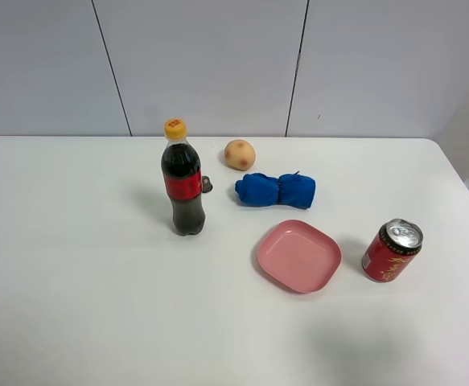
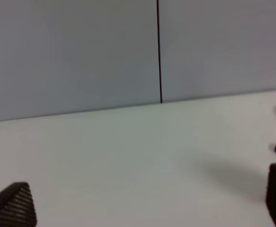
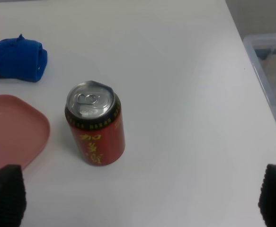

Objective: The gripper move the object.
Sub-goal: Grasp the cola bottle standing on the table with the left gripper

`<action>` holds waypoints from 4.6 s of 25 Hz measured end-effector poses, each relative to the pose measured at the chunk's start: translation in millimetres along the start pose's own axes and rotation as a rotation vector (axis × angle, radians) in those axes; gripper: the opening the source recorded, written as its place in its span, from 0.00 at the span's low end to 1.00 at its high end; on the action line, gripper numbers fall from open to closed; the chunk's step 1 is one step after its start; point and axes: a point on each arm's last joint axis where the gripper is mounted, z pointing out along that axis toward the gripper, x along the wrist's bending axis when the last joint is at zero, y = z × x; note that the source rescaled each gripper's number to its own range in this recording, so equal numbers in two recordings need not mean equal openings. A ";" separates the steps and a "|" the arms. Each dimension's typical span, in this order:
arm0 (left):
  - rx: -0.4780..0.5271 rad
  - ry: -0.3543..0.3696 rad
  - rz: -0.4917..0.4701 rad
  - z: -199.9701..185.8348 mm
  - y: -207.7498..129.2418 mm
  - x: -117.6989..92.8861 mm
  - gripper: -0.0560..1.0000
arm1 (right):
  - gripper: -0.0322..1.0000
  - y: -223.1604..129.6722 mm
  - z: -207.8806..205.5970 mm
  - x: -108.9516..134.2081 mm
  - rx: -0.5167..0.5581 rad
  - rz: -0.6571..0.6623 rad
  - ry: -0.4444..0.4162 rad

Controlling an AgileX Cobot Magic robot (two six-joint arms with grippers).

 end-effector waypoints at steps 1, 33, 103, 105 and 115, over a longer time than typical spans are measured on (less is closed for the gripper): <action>0.016 -0.010 0.019 6.3 0.2 0.0 1.00 | 1.00 0.0 0.0 0.0 0.000 0.000 0.000; -0.028 -0.433 0.102 127.2 -29.7 -108.8 1.00 | 1.00 0.0 0.0 0.0 0.000 0.000 0.000; -0.144 -0.619 0.085 210.1 -95.3 -167.1 1.00 | 1.00 0.0 0.0 0.0 0.000 0.000 0.000; -0.134 -0.633 0.086 214.7 -98.1 -170.8 1.00 | 1.00 0.0 0.0 0.0 0.000 0.000 0.000; -0.122 -0.681 0.118 241.1 -106.1 -189.7 1.00 | 1.00 0.0 0.0 0.0 0.000 0.000 0.000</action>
